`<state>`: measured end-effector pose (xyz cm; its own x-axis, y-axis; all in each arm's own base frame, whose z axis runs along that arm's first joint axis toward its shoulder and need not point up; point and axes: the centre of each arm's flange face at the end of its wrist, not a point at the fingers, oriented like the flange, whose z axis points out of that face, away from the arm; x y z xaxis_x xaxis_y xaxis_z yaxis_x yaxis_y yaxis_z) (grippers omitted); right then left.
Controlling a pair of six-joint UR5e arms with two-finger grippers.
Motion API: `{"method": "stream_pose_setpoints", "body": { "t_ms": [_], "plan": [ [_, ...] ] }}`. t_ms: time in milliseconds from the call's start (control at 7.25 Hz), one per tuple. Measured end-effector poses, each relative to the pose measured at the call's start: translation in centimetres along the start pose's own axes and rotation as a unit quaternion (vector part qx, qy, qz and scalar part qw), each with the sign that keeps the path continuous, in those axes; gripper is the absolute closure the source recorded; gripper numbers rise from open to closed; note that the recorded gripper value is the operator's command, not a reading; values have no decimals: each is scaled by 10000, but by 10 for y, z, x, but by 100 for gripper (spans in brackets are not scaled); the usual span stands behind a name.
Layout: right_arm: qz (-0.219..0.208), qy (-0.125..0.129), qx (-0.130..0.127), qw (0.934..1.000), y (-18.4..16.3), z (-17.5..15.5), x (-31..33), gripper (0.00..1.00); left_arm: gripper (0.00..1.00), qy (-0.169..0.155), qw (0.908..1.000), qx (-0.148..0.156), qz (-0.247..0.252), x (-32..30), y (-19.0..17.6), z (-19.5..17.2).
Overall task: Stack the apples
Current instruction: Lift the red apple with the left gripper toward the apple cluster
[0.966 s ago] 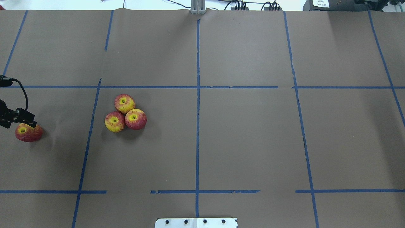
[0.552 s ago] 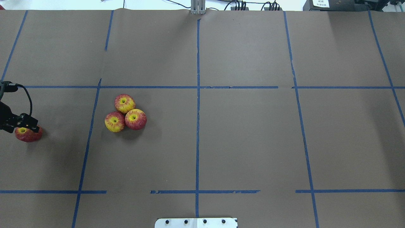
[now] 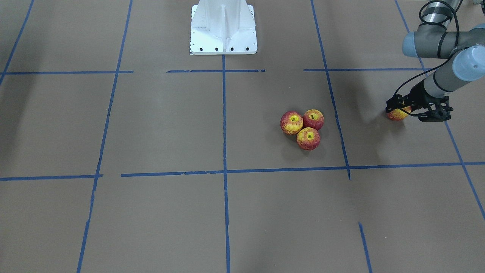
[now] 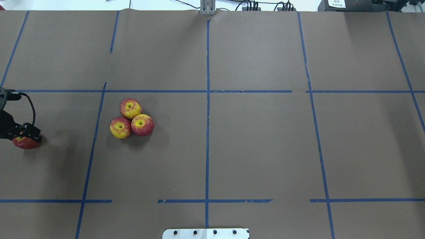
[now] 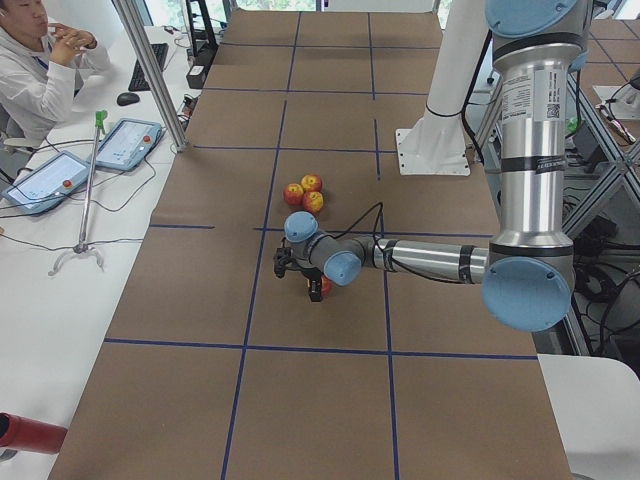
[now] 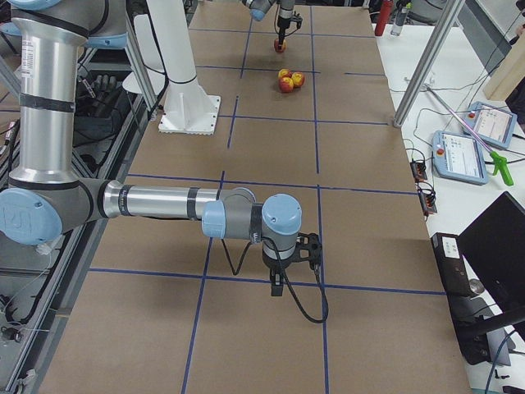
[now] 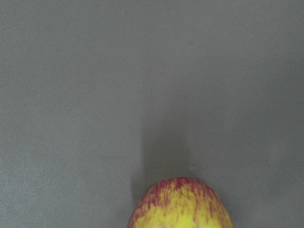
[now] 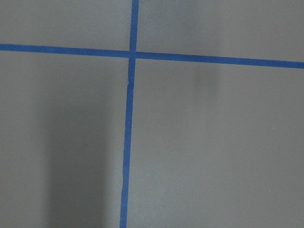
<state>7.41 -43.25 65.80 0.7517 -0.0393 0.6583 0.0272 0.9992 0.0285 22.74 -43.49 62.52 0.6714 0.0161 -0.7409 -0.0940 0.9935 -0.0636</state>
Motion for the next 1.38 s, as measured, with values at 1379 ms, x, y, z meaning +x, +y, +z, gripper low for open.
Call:
{"method": "stream_pose_setpoints", "body": {
  "t_ms": [1379],
  "plan": [
    [0,0,0,10000,0,0,0,0,100,400,9854,-337,-1619,274,-79,-113]
  ]
}}
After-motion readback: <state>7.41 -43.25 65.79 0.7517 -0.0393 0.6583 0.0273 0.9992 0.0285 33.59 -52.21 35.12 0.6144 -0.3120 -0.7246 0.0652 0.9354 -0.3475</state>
